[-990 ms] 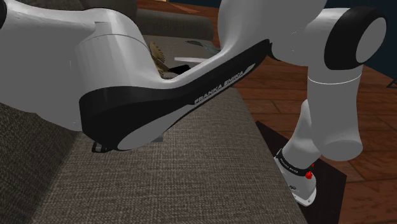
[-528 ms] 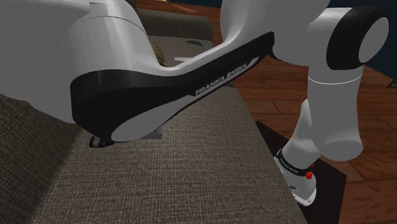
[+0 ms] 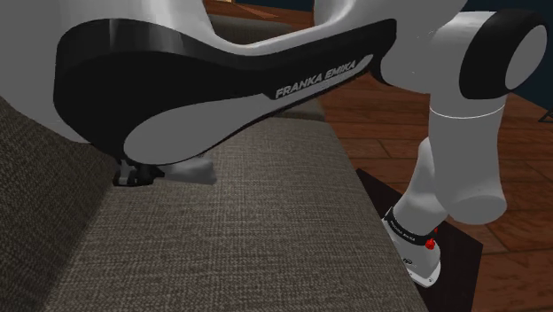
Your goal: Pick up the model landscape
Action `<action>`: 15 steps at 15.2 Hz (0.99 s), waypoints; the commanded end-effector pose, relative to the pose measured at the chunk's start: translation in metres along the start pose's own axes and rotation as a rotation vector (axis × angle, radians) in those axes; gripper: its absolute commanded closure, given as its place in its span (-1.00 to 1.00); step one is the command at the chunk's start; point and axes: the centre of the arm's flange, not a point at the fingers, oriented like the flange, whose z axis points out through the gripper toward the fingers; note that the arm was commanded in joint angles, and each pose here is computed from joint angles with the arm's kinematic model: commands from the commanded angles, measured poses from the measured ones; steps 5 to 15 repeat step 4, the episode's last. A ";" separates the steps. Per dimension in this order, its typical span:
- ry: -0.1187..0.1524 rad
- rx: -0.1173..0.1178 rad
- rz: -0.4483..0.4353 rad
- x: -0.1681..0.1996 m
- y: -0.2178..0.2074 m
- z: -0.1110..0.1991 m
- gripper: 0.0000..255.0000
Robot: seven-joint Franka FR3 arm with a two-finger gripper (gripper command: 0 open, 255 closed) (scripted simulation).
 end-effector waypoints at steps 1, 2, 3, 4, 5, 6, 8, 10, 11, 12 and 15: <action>0.000 0.000 0.000 0.000 0.005 -0.010 1.00; 0.000 0.000 0.000 -0.001 0.008 -0.014 1.00; 0.000 0.000 0.000 -0.001 0.008 -0.015 1.00; 0.000 0.000 0.000 -0.001 0.008 -0.015 1.00; 0.000 0.000 0.000 -0.001 0.008 -0.015 1.00; 0.000 0.000 0.000 -0.001 0.008 -0.015 1.00; 0.000 0.000 0.000 -0.001 0.008 -0.015 1.00; 0.000 0.000 0.000 -0.001 0.008 -0.015 1.00; 0.000 0.000 0.000 -0.001 0.008 -0.015 1.00; 0.000 0.000 0.000 -0.001 0.008 -0.015 1.00; 0.000 0.000 0.000 -0.001 0.008 -0.015 1.00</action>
